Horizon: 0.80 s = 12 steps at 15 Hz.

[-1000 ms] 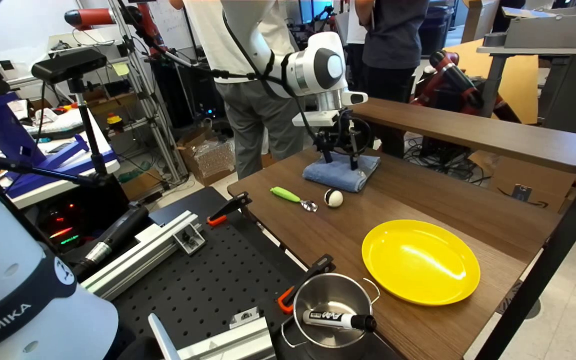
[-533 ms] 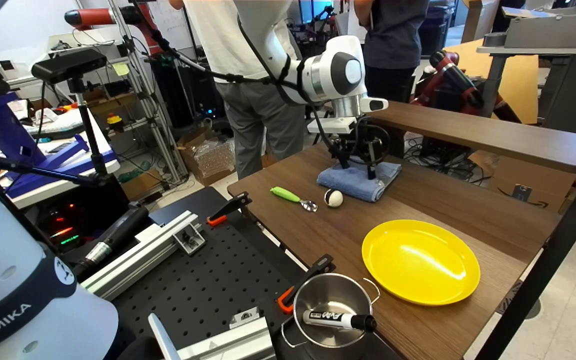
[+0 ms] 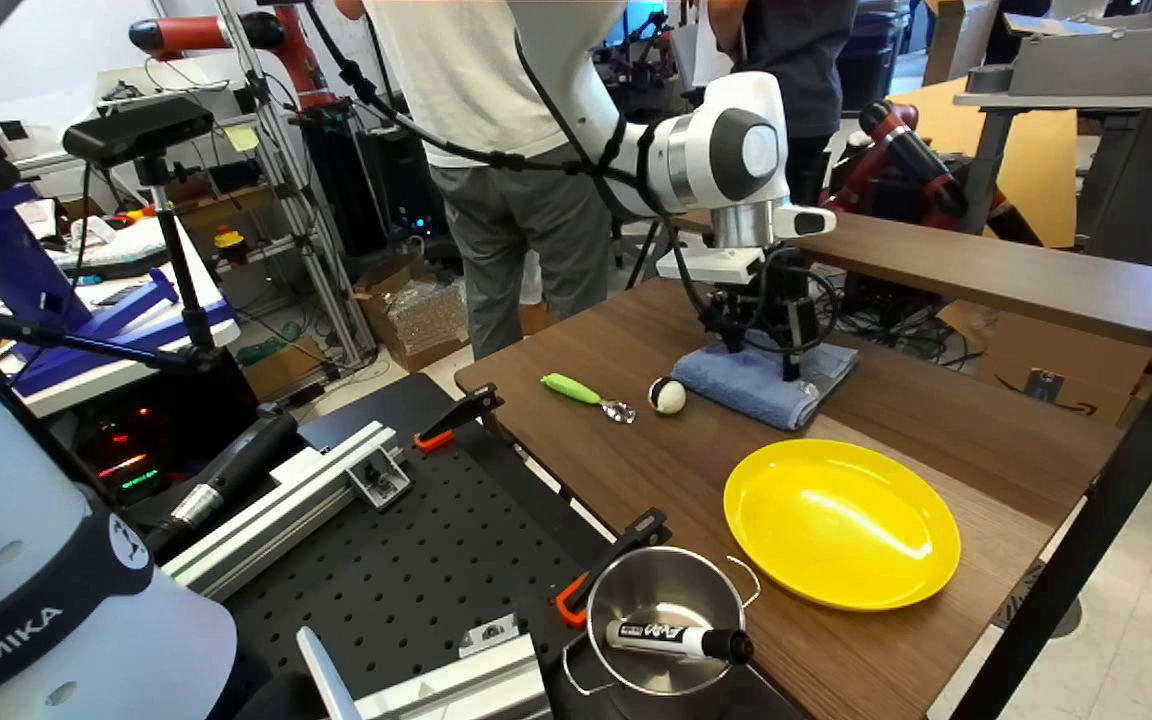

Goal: Move the blue towel to the right of the table

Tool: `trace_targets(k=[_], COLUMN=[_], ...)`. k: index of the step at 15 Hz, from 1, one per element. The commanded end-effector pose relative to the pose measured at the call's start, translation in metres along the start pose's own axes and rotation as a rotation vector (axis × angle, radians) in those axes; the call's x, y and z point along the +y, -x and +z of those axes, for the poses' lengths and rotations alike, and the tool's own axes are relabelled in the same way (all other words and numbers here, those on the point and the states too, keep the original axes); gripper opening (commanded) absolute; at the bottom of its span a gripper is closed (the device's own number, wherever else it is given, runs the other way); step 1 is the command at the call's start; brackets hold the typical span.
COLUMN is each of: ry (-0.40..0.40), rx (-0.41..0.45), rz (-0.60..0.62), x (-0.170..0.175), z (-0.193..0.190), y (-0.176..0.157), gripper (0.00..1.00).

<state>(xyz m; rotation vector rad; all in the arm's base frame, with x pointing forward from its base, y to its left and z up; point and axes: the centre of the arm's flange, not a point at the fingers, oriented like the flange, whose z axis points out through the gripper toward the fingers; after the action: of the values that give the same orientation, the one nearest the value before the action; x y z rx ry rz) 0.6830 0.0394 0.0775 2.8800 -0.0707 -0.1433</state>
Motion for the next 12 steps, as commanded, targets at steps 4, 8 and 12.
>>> trace_targets(k=[4, 8, 12], ry=[-0.035, -0.078, -0.127], rx=[-0.046, -0.063, -0.074], rz=[0.070, 0.152, 0.234], x=[0.048, 0.085, 0.122], z=[0.020, 0.027, 0.033], y=[-0.011, -0.011, -0.009], gripper=[1.00, 1.00, 1.00])
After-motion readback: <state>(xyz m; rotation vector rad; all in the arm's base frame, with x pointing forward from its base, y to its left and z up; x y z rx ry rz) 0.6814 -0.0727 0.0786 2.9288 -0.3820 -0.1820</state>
